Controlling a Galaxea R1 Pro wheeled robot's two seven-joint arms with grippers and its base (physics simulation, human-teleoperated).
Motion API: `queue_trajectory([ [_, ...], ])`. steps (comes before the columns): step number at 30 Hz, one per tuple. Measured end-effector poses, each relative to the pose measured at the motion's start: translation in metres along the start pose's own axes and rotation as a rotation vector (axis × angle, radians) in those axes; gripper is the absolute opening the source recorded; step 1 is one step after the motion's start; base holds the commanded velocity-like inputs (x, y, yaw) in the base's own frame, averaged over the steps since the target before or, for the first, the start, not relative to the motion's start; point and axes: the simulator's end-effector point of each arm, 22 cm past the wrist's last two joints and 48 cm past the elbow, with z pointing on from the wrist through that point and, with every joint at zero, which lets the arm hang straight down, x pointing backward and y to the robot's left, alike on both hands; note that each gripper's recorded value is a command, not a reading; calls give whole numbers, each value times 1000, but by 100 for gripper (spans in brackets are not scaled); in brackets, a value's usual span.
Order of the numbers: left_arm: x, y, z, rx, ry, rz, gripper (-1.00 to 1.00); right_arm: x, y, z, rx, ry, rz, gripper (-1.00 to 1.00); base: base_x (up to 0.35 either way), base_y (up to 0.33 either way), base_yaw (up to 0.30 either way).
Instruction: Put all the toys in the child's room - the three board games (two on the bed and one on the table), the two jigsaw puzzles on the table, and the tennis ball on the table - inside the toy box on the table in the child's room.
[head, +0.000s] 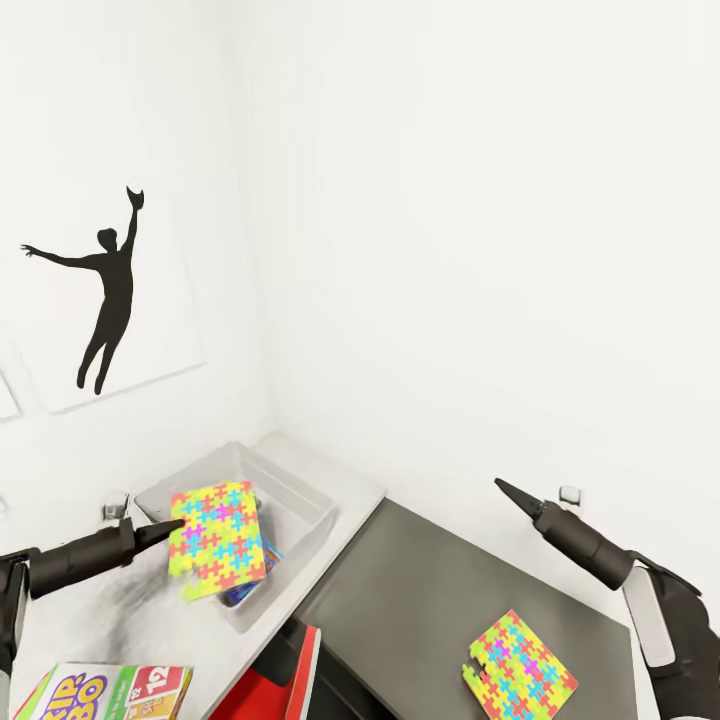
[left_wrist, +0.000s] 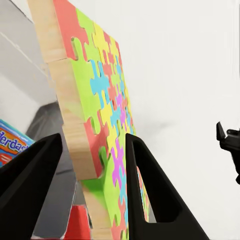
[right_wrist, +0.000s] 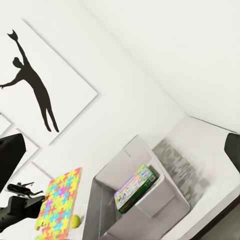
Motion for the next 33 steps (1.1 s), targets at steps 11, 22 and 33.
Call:
queue_trajectory([
  [11, -69, -47, 7, 42, -68, 47, -100, 1, 1, 1, -2, 1, 1, 100, 0, 0, 0],
  [22, -82, -24, 52, -145, -89, 39, -100, 1, -5, 1, 25, 2, 2, 100, 0, 0, 0],
  [33, -67, 9, 83, -335, -76, -6, -100, 1, -5, 1, 29, 3, 1, 100, 0, 0, 0],
])
